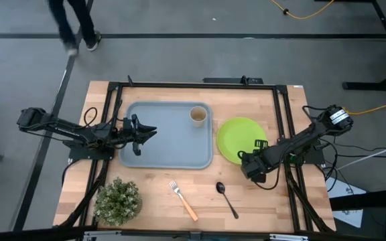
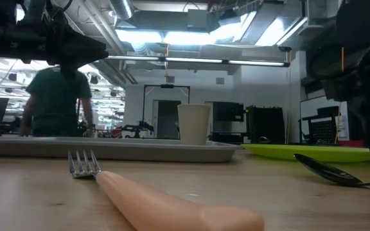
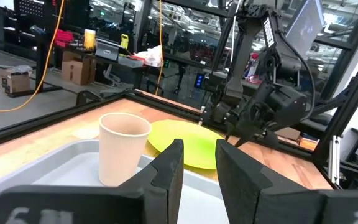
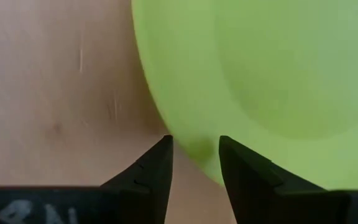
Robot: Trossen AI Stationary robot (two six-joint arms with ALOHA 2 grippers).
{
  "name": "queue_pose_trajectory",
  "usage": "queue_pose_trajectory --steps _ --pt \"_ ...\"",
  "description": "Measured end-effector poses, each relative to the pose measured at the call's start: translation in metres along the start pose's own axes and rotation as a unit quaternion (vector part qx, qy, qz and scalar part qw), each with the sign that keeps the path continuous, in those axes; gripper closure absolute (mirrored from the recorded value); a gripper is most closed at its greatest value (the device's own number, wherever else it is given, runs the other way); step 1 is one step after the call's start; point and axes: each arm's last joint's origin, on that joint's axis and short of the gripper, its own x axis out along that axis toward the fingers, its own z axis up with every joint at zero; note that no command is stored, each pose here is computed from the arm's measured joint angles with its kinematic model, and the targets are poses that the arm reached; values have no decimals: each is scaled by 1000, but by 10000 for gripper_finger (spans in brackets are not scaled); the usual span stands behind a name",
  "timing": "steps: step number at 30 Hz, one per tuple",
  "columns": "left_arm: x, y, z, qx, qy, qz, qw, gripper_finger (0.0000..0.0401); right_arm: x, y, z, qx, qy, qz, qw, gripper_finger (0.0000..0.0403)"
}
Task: Pick and place plate/cup/fork/spoon on tray
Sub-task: Put the green plate on the gray tray to the bottom left of the brown cup
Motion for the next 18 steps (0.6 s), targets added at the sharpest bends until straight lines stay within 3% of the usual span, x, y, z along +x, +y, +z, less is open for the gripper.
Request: queue_pose_trajectory --steps 13,18 --pt "0 0 0 0 0 0 1000 315 7 -1 0 -1 -29 -14 999 267" --pt "0 0 0 0 0 0 1000 315 6 2 5 -30 -62 -12 998 267"
